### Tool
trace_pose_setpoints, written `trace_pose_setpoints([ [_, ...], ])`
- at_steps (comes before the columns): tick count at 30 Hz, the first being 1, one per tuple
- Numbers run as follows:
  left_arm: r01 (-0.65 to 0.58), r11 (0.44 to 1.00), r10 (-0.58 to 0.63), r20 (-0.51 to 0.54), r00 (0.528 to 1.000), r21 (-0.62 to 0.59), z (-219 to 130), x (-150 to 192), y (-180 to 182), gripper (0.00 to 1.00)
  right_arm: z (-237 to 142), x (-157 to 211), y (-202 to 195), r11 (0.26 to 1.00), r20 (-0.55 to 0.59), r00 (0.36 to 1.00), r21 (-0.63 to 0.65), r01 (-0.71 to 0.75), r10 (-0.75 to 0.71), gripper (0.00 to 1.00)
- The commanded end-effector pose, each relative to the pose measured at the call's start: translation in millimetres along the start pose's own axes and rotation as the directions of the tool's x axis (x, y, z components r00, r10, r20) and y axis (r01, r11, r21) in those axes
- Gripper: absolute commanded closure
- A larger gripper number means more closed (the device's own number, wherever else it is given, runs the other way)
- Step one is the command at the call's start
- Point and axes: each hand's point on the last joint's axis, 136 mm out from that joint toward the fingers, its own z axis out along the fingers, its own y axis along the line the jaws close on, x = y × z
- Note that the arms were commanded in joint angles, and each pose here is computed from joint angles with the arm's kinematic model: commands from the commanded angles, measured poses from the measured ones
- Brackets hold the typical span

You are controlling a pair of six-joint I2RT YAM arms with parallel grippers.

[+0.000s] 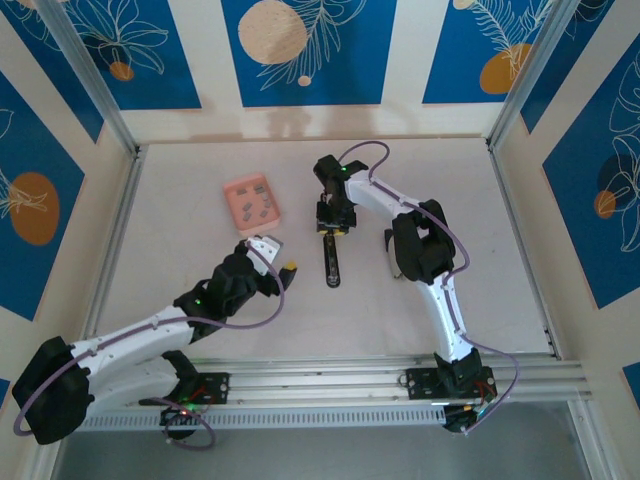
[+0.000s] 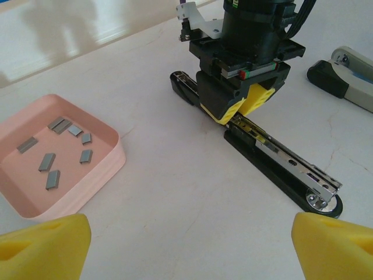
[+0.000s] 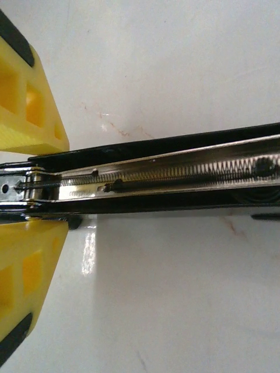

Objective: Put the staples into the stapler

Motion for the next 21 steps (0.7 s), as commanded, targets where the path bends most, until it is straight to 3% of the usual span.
trace_pose_setpoints([
  [1,0.033,0.999,-0.032,0.053,0.998,-0.016,-4.3,-13.7,6.4,0.11,2.5,4.8,2.6,0.999,-0.031,0.999,-0.031,-0.031,0.03,0.64],
  [16,0.024,0.999,-0.023,0.045,0.999,-0.03,-6.9,-14.3,10.1,0.11,13.3,5.9,-0.9,0.997,-0.039,0.996,-0.018,-0.078,0.077,0.68],
  [21,0.017,0.999,-0.016,0.046,0.999,-0.029,-7.3,-15.3,10.1,0.11,13.9,6.6,-0.1,0.994,-0.04,0.994,-0.025,-0.103,0.102,0.76],
])
